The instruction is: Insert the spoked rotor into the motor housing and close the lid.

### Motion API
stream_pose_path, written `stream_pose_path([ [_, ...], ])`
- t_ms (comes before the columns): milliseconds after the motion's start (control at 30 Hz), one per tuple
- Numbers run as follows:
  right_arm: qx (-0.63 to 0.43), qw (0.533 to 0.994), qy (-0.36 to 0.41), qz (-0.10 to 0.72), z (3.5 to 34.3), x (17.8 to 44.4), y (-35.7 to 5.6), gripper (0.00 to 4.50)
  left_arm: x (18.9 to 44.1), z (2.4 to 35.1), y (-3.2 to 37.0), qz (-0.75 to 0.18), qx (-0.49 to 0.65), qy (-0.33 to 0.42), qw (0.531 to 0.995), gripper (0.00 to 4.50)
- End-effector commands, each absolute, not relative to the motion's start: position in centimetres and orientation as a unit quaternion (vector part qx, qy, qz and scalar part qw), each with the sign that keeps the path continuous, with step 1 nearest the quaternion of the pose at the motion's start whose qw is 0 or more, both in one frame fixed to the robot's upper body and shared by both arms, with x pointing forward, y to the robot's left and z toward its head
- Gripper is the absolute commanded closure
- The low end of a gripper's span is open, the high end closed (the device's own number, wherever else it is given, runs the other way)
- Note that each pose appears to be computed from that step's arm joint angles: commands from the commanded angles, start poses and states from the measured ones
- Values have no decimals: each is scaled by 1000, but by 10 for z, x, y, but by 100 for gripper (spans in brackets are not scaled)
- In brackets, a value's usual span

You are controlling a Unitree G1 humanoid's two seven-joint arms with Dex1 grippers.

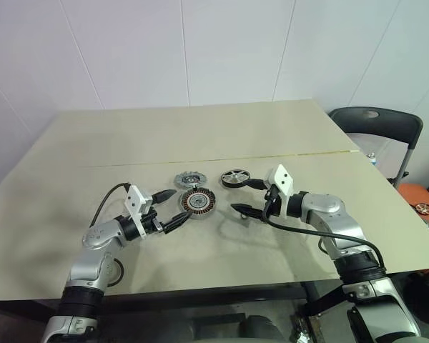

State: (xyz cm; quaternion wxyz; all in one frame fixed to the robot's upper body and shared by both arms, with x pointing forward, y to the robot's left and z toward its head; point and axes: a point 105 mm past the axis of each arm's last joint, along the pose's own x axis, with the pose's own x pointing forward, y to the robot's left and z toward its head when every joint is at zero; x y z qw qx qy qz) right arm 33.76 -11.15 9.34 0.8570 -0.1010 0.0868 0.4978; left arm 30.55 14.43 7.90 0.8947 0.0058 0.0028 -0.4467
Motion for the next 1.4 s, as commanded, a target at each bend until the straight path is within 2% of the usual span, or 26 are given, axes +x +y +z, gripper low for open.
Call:
stream_pose_path([
  [33, -106, 855, 60, 505, 105, 340, -106, 4, 309, 92, 143, -450, 19, -21, 893, 0],
  [767, -107, 854, 65, 505, 103, 338, -107, 4, 307, 88, 143, -449, 17, -16, 893, 0],
  [900, -108, 854, 64, 504, 103, 338, -106, 4, 315, 81, 140, -439, 55, -3, 897, 0],
  [1000, -107, 855, 63, 504, 104, 339, -105, 4, 327, 72, 130, -438, 108, 9, 892, 0],
  [1167, -105, 855, 62, 504, 103, 339, -102, 4, 344, 79, 101, -464, 127, -9, 877, 0],
  [1400, -104, 858, 61, 499, 102, 339, -103, 4, 347, 79, 81, -519, 141, -2, 843, 0],
])
